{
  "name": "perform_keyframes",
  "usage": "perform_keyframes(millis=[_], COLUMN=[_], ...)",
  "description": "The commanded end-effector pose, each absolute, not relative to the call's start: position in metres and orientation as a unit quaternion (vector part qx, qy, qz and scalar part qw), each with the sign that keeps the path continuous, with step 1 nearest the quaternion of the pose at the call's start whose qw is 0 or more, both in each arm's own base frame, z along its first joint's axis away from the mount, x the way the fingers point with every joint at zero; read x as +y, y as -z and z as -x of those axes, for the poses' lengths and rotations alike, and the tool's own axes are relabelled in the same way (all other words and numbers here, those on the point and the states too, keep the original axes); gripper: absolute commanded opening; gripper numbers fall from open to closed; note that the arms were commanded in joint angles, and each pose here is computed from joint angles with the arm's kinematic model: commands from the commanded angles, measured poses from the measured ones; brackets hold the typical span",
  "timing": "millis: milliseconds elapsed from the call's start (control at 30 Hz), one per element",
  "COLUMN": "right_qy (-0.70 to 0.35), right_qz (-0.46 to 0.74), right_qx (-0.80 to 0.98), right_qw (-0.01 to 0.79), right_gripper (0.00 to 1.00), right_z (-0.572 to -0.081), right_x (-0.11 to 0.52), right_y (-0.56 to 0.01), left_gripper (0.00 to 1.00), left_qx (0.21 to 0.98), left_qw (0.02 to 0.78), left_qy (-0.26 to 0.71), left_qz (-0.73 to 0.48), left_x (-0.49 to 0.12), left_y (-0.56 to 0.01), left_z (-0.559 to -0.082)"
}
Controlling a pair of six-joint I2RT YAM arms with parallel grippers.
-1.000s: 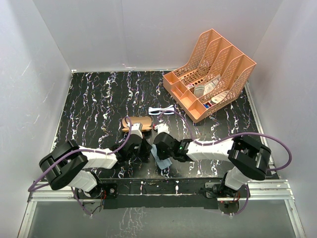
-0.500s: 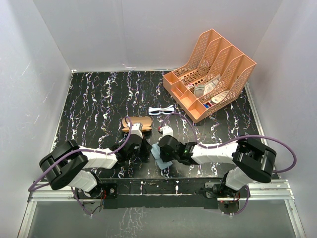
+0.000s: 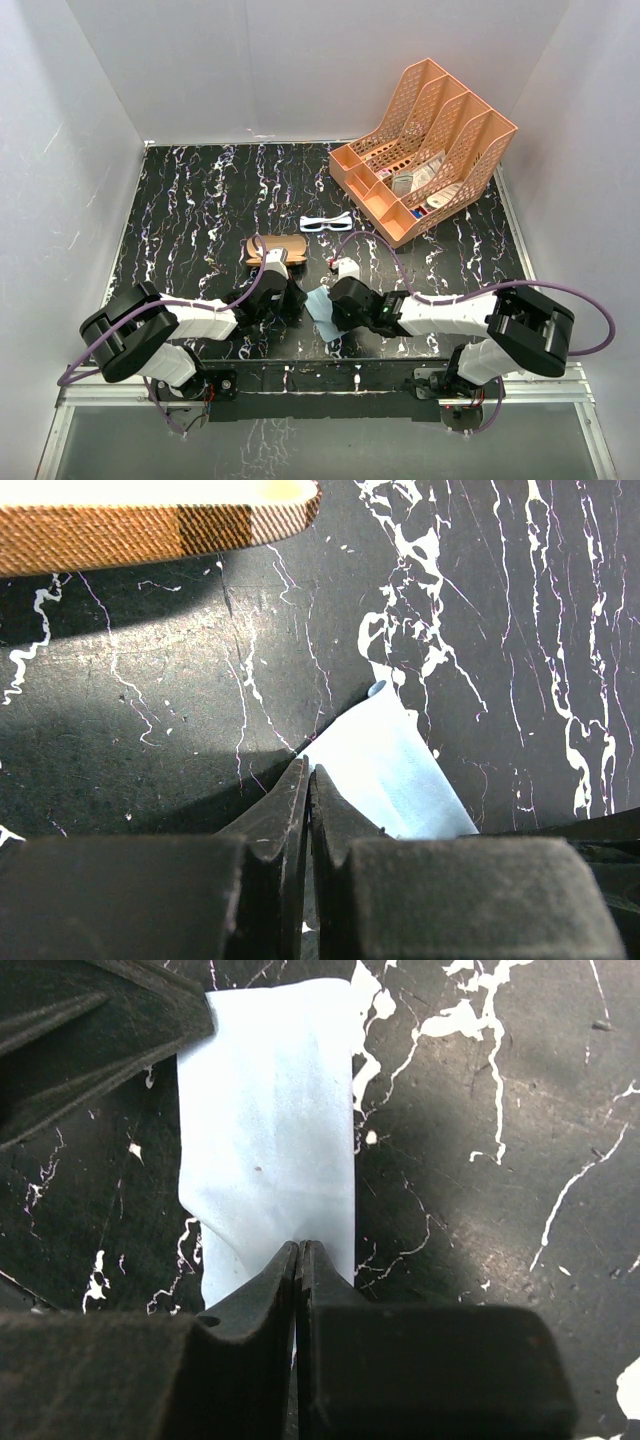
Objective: Organize the sunglasses
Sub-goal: Adjust the glasses cleaning cloth at the center of the board.
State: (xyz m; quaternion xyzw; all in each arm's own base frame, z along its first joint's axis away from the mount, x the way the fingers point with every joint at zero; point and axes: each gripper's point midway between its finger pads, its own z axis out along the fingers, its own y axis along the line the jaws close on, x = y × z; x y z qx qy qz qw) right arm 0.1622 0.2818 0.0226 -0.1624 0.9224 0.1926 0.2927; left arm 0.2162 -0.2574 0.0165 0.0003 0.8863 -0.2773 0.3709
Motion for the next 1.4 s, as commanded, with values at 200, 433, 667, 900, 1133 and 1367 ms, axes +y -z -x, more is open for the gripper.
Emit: perform_keyframes(millis=[200,433,667,900,1133,1367], right_qy=[-0.169,-0.202,-0.229,-0.24,-0.249,-0.25], right_qz=[0.169,0.184,0.2,0.201,0.21,0.214], right_qx=[0.925,0.907,0.9,0.902,0.899,0.902], right_qw=[0.294,0.321,0.312,0.296,0.292,0.28], right_gripper=[0.0,0.0,0.0,0.0,0.0,0.0], right_z=[-0.158,-0.169,-0.161,-0.153,-0.147,-0.14], right_x=[0.263,0.293,0.311,0.313,0.322,0.325], right_y=[-0.028,-0.064,-0.07,-0.058,-0.056,-0.044], left_gripper=[0.0,0.0,0.0,0.0,0.0,0.0], left_qx=[0.899,0.9,0.9,0.9,0.901,0.903], left_qw=[0.353,0.352,0.352,0.351,0.351,0.352], left_qy=[0.258,0.258,0.257,0.257,0.254,0.246], left_qz=[-0.007,-0.009,-0.009,-0.009,-0.008,-0.008], left_x=[-0.252,-0.253,-0.254,-0.254,-0.253,-0.249], left_y=[-0.005,-0.005,-0.004,-0.005,-0.005,-0.006], left_z=[-0.212,-0.212,-0.212,-0.213,-0.212,-0.212])
